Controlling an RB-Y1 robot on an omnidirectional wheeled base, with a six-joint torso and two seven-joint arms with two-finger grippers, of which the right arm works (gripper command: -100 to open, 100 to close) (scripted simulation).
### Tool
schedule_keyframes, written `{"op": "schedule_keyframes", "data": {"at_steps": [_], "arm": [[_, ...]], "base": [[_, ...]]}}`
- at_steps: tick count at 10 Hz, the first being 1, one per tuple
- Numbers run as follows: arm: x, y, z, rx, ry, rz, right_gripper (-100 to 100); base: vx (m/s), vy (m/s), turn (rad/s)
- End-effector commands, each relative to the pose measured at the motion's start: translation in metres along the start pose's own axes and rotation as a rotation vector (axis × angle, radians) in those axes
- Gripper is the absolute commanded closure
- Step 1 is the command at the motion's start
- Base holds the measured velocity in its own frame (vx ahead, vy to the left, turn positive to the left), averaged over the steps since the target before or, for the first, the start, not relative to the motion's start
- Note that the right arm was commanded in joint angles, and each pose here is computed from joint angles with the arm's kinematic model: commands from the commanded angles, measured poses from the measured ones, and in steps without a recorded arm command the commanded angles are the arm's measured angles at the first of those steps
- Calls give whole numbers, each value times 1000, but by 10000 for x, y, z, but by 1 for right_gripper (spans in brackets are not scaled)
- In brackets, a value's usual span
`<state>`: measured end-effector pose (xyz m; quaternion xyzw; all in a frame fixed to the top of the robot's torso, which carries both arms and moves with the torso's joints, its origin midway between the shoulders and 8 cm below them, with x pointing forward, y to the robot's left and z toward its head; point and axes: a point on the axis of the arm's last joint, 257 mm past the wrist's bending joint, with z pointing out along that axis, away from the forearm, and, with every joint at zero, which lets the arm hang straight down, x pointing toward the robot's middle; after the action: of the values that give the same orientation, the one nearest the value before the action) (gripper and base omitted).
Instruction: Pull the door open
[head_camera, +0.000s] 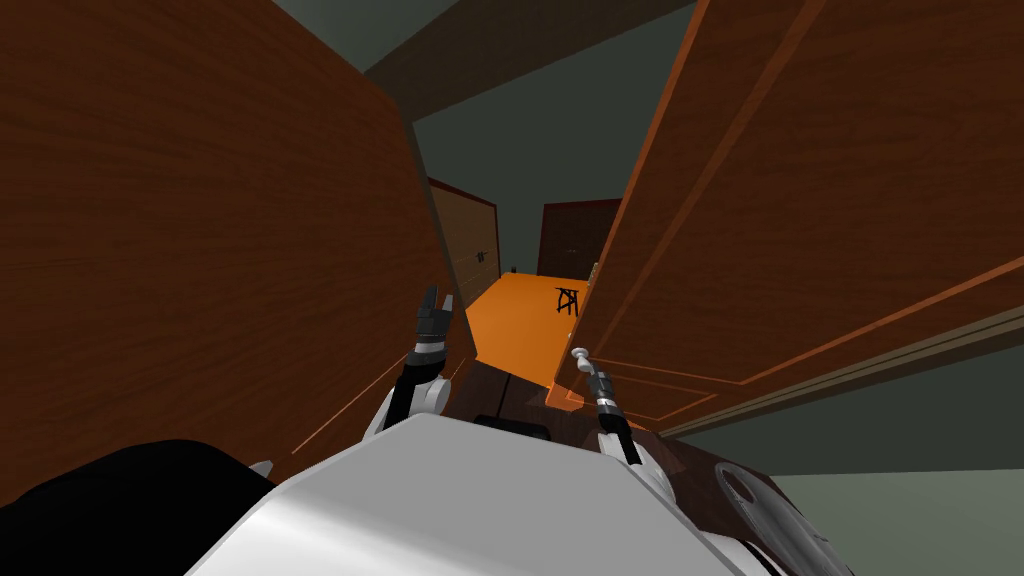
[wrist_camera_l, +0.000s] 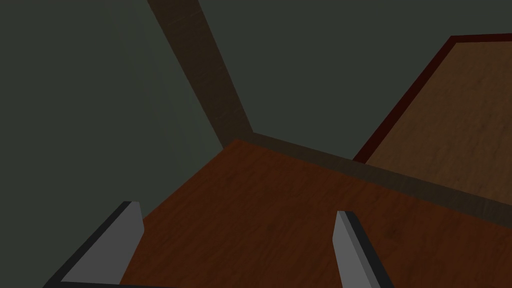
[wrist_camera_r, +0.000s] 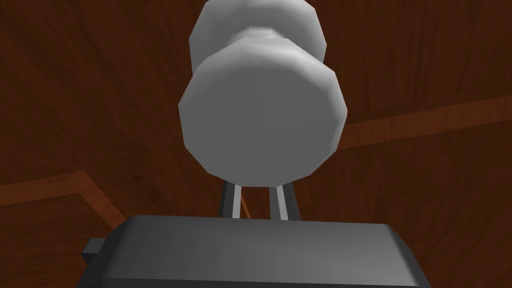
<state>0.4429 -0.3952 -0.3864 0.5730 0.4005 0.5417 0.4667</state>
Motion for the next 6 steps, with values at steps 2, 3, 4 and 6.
{"op": "schedule_keyframes", "data": {"at_steps": [2,3,4,6], "arm": [[261,-15,33,-7,42,101,100],[13,-26,-24,9,-3,107,-100],[24,-29,-19,8,-3,133,-100],[58,-9,5,2,1,170,-100]], "base": [[-27,-8,37],[-37,-38,-29],[-34,-42,-30],[-52,-12,-2]]}}
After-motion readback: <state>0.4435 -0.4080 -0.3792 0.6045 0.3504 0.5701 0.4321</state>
